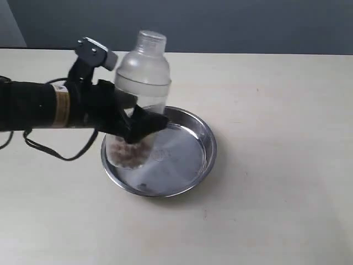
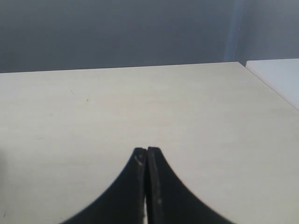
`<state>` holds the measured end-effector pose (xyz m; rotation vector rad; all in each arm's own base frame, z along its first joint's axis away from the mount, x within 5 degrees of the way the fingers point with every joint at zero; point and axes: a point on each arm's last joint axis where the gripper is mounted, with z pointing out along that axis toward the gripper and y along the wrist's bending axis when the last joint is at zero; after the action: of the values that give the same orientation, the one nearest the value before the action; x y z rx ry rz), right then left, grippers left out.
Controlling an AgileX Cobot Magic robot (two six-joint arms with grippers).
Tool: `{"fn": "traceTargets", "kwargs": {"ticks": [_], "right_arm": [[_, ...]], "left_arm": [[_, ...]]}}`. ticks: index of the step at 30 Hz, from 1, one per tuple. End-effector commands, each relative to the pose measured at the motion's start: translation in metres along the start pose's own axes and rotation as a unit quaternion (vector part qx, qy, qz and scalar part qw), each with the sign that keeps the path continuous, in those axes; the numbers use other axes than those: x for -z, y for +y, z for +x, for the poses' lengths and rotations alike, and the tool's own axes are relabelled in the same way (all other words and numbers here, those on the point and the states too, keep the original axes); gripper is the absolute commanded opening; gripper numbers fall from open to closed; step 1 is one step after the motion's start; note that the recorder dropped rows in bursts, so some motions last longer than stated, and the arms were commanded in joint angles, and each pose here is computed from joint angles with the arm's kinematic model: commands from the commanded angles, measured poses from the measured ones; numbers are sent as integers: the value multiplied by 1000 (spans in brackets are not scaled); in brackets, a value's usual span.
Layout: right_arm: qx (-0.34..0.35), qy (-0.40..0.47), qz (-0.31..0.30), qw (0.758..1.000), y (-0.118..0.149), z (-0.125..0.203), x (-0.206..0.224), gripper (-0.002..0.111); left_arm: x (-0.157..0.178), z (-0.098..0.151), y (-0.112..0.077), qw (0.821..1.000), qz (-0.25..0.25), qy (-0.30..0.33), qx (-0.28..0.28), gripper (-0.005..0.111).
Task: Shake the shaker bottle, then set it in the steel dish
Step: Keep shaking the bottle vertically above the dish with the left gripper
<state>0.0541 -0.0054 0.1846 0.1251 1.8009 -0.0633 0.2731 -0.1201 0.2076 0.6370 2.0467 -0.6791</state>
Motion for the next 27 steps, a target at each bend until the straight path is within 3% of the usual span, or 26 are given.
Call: {"fn": "traceTargets", "kwargs": {"ticks": [1,3,5,9,11,12,14,16,17,19,20,21,23,25,27], "right_arm": [[0,-9,2,1000,0,-1,0,-1],[0,-9,2,1000,0,-1,0,-1],[0,-9,2,1000,0,-1,0,-1],[0,-9,2,1000,0,-1,0,-1],[0,-9,2,1000,0,-1,0,-1],[0,-9,2,1000,0,-1,0,-1],[0,-9,2,1000,0,-1,0,-1],[0,-9,2,1000,0,-1,0,-1],[0,-9,2,1000,0,-1,0,-1],[0,-9,2,1000,0,-1,0,-1],[0,-9,2,1000,0,-1,0,-1],[0,-9,2,1000,0,-1,0,-1],[0,-9,2,1000,0,-1,0,-1],[0,-9,2,1000,0,-1,0,-1],[0,-9,2,1000,0,-1,0,-1]], "left_arm": [[9,-23,3,993,10,-117,28,0],[-12,-24,-9,986,40,-145,71,0],[-24,-18,-22,990,54,-101,86,0],[-15,-11,-16,999,-23,-23,-10,0],[-21,-18,-5,997,-39,-63,-7,0],[-25,-21,-3,996,-31,-85,18,0],[-27,-27,-12,992,37,-106,52,0],[-12,-38,-29,987,100,-122,35,0],[-6,-43,-38,986,106,-128,-2,0],[-16,-30,-36,995,22,-76,-52,0],[-31,-11,-32,999,-7,-45,-22,0],[-41,3,-28,999,-11,-36,16,0],[-49,18,-25,996,41,-64,49,0],[-37,-7,-24,986,73,-139,53,0],[-16,-47,-27,981,62,-185,-1,0]]}}
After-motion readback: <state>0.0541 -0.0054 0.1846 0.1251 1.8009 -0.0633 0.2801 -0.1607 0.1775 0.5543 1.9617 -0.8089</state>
